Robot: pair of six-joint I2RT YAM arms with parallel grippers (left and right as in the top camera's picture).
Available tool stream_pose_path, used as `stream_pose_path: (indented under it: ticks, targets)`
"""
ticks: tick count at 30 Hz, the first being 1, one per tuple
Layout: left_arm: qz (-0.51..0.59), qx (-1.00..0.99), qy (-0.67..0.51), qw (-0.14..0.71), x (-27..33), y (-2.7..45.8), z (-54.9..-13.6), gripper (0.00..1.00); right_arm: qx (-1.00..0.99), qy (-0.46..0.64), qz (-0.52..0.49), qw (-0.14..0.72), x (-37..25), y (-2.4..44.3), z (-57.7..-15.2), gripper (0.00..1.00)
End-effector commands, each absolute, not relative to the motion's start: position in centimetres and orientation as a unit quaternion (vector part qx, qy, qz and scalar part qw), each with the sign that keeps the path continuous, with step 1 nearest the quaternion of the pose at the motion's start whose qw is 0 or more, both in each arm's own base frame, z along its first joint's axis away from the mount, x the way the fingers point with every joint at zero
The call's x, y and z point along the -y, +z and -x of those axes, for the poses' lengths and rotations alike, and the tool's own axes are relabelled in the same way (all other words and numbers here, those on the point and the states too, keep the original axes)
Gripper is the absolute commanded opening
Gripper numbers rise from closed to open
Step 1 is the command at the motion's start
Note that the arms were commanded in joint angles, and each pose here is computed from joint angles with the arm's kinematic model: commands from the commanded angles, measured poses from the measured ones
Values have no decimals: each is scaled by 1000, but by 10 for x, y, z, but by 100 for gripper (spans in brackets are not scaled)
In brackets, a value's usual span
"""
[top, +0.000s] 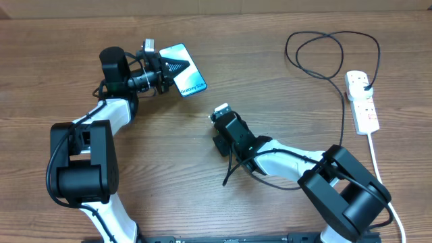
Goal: Plug charger to phone and switch on socket
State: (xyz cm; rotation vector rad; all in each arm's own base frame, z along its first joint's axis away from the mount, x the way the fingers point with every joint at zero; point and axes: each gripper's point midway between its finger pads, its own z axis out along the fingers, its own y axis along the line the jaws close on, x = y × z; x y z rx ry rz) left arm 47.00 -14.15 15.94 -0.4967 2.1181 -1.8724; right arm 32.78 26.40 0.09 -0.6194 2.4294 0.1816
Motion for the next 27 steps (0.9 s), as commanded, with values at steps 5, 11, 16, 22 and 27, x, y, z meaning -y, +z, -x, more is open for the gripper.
stream_pose_path:
  ticks: [5, 11, 16, 22, 27]
  targets:
    - [134, -738, -645, 148, 141, 164, -465, 4, -929, 254, 187, 195, -291, 32, -321, 4]
    - [137, -738, -648, 127, 133, 159, -458, 4, -837, 494, 206, 112, -302, 94, -300, 4]
    - [124, -734, -658, 113, 135, 163, -452, 4, -784, 576, 217, 77, -295, 117, -286, 4]
    - [124, -731, -665, 92, 139, 165, -447, 4, -763, 614, 200, 32, -297, 130, -274, 4]
    - [135, -729, -666, 82, 141, 165, -447, 4, -763, 621, 176, 20, -299, 136, -279, 4]
